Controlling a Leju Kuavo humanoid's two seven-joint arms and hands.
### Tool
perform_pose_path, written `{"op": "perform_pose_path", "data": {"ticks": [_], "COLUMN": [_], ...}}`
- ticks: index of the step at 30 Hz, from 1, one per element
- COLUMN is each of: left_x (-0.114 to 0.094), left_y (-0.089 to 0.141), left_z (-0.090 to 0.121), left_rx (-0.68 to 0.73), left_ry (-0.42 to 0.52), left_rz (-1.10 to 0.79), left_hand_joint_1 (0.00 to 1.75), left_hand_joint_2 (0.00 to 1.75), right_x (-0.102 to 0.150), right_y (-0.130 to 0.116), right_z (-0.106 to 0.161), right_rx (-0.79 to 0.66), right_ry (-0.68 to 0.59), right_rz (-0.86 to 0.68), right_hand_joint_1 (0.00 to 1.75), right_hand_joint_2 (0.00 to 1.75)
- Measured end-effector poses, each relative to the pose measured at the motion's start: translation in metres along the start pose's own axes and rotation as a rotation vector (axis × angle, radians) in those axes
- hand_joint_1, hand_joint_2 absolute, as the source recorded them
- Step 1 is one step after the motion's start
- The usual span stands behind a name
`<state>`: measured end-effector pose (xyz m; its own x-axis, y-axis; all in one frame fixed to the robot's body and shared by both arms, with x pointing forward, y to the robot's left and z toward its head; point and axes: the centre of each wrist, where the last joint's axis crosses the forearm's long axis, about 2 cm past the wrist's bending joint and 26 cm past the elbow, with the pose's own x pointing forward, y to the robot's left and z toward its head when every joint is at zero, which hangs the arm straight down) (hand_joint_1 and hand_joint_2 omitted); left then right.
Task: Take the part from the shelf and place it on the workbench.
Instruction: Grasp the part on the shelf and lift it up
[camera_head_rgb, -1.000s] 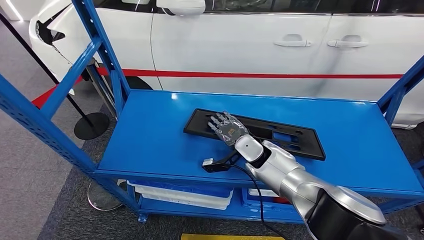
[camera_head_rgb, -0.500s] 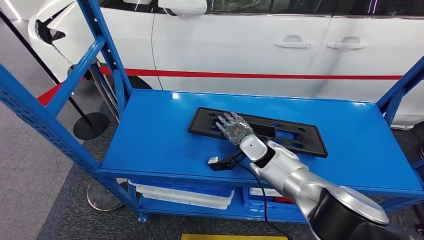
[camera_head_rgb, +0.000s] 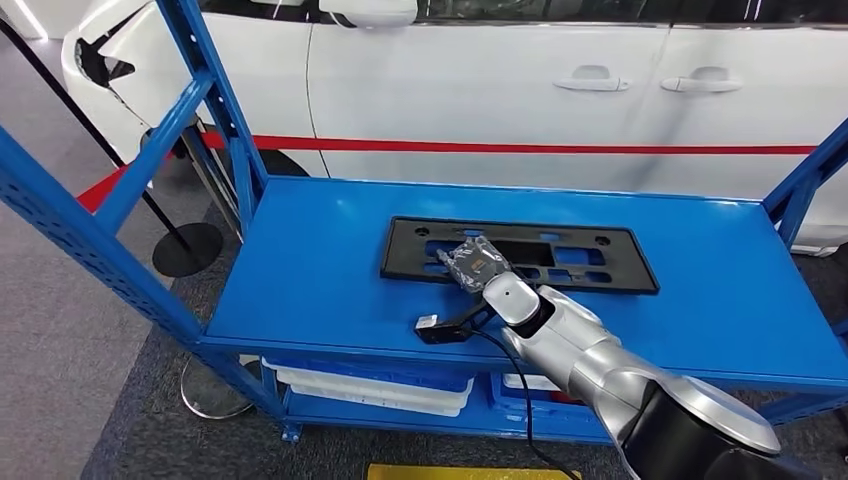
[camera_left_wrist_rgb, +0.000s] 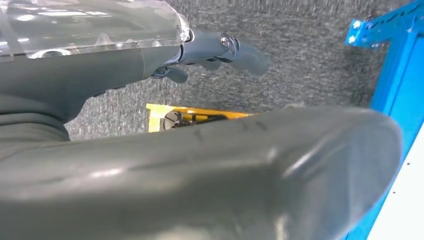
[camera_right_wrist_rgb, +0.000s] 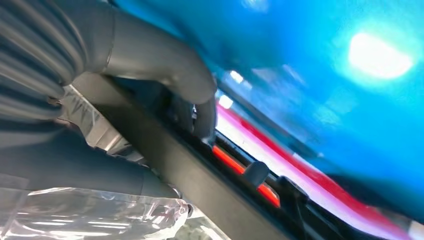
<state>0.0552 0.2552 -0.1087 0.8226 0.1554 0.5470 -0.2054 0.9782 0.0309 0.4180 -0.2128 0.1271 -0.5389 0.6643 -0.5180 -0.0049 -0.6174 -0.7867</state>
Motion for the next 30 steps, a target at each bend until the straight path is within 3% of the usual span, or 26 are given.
{"op": "perform_pose_path", "data": {"ticks": [11, 30], "left_x": [-0.003, -0.001], "left_y": [0.001, -0.009], "left_z": [0.001, 0.002], "left_rx": [-0.013, -0.05], "left_ry": [0.002, 0.001], "left_rz": [0.0, -0.021], "left_hand_joint_1": [0.0, 0.0], "left_hand_joint_2": [0.0, 0.0], "right_x": [0.008, 0.021], "right_y": [0.005, 0.029], "right_z": [0.002, 0.014], "right_rx": [-0.017, -0.115], "right_ry": [-0.024, 0.046], "right_rz": [-0.031, -0.104], "right_hand_joint_1": [1.75, 1.75], "right_hand_joint_2": [1.75, 1.75]}}
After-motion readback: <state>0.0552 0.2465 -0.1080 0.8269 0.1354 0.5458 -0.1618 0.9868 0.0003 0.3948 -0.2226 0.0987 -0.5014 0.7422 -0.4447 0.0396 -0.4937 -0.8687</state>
